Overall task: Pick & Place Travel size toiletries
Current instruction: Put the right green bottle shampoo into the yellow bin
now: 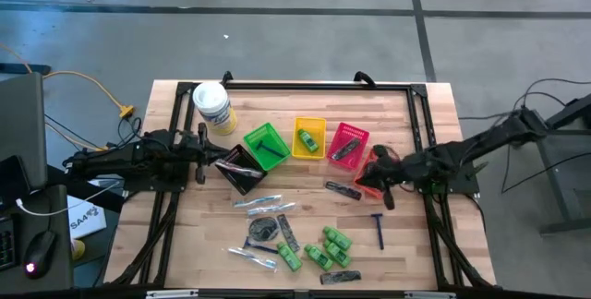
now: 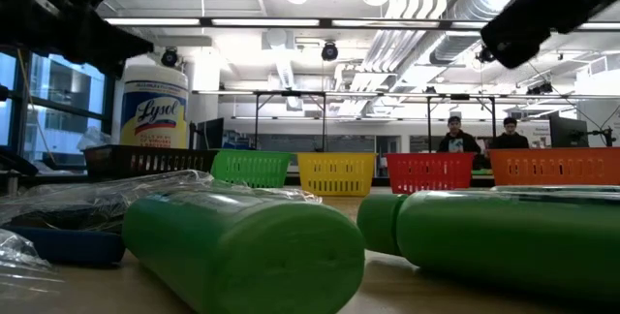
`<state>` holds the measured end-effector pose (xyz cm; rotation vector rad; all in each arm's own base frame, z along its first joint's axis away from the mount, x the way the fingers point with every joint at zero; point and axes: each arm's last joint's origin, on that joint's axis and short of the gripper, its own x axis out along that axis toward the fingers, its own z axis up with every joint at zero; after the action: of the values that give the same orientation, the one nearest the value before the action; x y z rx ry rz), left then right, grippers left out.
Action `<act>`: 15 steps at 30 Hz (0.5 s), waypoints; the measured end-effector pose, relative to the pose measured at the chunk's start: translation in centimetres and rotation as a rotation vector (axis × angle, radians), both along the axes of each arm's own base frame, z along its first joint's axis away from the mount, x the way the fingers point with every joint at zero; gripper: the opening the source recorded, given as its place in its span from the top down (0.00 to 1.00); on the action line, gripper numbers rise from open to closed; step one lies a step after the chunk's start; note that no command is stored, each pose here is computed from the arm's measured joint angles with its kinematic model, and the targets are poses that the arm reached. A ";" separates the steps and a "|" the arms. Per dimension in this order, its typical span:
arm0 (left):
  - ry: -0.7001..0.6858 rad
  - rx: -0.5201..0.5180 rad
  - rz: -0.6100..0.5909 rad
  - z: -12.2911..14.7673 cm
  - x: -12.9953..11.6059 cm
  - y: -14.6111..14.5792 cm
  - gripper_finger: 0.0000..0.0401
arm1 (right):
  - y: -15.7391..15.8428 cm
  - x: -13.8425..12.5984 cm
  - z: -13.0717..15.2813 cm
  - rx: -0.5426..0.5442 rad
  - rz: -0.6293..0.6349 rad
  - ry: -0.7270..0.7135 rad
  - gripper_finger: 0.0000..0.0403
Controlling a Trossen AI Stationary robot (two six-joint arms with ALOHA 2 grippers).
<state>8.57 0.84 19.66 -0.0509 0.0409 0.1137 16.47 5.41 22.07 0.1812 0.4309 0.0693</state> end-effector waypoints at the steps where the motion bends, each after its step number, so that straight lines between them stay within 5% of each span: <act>1: -0.003 0.004 0.038 0.0 0.0 0.1 1.00 | 0.5 0.4 0.3 -0.023 -0.003 0.025 0.99; 6: -0.006 0.012 0.207 0.2 0.0 0.6 1.00 | 3.8 2.7 1.9 -0.024 -0.003 0.125 0.99; 15: 0.044 0.050 0.207 -0.2 0.0 0.6 1.00 | 9.3 6.9 0.5 0.031 -0.106 0.514 0.99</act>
<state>8.57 1.45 19.43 -0.0027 0.0765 0.3225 23.41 14.71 22.53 0.2529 0.9321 -0.0771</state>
